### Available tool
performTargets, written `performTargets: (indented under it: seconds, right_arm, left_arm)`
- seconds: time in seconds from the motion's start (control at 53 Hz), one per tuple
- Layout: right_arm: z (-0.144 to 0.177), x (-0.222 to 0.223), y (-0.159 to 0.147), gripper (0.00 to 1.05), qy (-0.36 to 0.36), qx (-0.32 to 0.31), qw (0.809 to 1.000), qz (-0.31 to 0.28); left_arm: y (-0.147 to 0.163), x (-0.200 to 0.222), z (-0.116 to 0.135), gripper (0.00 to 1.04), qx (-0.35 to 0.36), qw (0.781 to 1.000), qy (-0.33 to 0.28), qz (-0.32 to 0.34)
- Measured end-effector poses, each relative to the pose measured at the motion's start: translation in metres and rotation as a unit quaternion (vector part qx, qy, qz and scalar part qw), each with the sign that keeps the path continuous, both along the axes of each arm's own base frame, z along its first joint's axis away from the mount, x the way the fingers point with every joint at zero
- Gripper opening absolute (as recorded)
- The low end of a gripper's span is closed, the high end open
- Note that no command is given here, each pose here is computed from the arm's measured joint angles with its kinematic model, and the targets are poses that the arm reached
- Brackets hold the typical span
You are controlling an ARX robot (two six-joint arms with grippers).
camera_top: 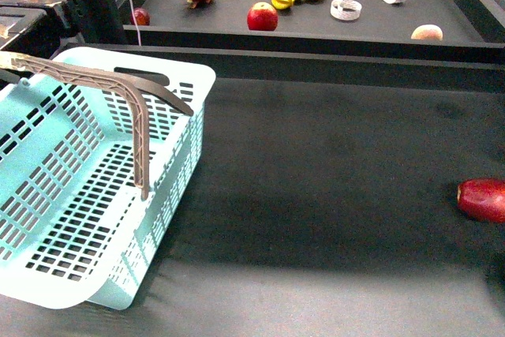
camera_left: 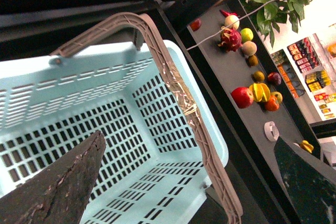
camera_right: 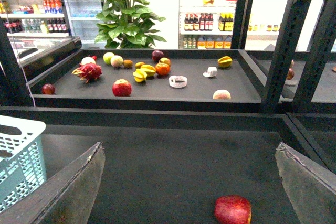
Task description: Pick mango with right arm and hold basket with left
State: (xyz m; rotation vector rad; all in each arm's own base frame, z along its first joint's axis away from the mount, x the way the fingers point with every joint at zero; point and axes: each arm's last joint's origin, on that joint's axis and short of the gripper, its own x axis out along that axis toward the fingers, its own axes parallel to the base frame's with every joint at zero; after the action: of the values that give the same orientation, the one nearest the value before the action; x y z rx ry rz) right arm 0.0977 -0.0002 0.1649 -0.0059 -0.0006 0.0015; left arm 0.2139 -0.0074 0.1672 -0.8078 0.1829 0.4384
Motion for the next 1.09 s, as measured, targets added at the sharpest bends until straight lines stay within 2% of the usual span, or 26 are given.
performTargets:
  seconds: [0.17, 0.434, 0.717, 0.906, 1.094]
  right_arm:
    - [0.000, 0.000, 0.000, 0.97, 0.000, 0.000, 1.000, 0.000]
    - [0.000, 0.000, 0.000, 0.97, 0.000, 0.000, 1.000, 0.000]
    - [0.000, 0.000, 0.000, 0.97, 0.000, 0.000, 1.000, 0.000]
    - [0.000, 0.000, 0.000, 0.97, 0.000, 0.000, 1.000, 0.000]
    - [0.000, 0.000, 0.000, 0.97, 0.000, 0.000, 1.000, 0.000]
  left_arm:
    - [-0.003, 0.055, -0.020, 0.97, -0.057, 0.998, 0.023, -0.006]
    - [-0.007, 0.118, -0.034, 0.97, -0.092, 0.995, 0.019, -0.021]
    - [0.000, 0.147, -0.066, 0.97, -0.099, 0.994, 0.044, -0.015]
    - [0.009, 0.155, -0.077, 0.96, -0.101, 0.994, 0.041, -0.003]
    - [0.010, 0.156, -0.077, 0.65, -0.104, 0.994, 0.030, -0.004]
